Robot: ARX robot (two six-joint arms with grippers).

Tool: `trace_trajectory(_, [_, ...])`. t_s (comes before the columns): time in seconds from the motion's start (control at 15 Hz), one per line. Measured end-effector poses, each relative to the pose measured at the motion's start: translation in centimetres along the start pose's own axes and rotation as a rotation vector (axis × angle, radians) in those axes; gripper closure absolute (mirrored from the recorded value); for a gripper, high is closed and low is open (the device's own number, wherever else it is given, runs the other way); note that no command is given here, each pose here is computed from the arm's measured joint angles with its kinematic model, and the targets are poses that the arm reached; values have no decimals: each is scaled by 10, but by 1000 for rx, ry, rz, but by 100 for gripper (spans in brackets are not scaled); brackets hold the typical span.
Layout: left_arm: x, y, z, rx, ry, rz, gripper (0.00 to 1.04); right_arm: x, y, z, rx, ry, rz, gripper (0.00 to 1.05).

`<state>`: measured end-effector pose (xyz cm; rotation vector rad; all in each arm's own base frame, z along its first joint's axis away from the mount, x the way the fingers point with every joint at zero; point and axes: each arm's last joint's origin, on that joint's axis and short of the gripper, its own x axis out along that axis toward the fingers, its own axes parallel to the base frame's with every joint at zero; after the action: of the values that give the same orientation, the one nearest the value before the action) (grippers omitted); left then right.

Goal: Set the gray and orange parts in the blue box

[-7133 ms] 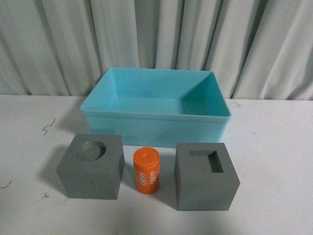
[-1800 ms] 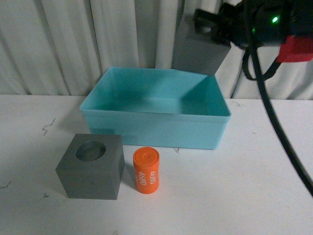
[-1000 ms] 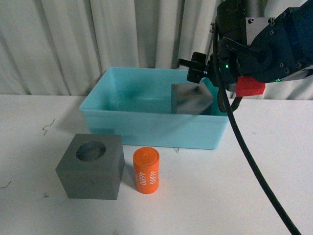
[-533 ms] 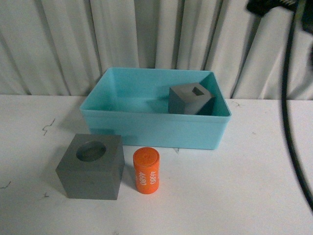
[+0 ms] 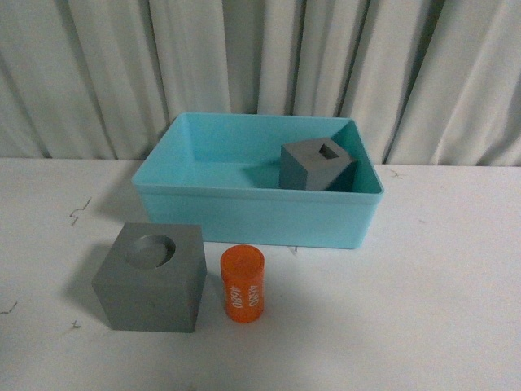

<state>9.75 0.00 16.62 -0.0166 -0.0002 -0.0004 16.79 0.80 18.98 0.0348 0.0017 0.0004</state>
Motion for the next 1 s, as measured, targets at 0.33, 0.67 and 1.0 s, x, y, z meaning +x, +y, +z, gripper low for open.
trace_trajectory(0.33, [0, 0, 0, 0, 0, 0, 7, -21, -9, -11, -26, 5, -8, 103])
trace_trajectory(0.67, [0, 0, 0, 0, 0, 0, 7, -34, -10, -22, -28, -7, -8, 103])
trace_trajectory(1.0, [0, 0, 0, 0, 0, 0, 7, -44, -9, -19, -29, -13, -8, 103])
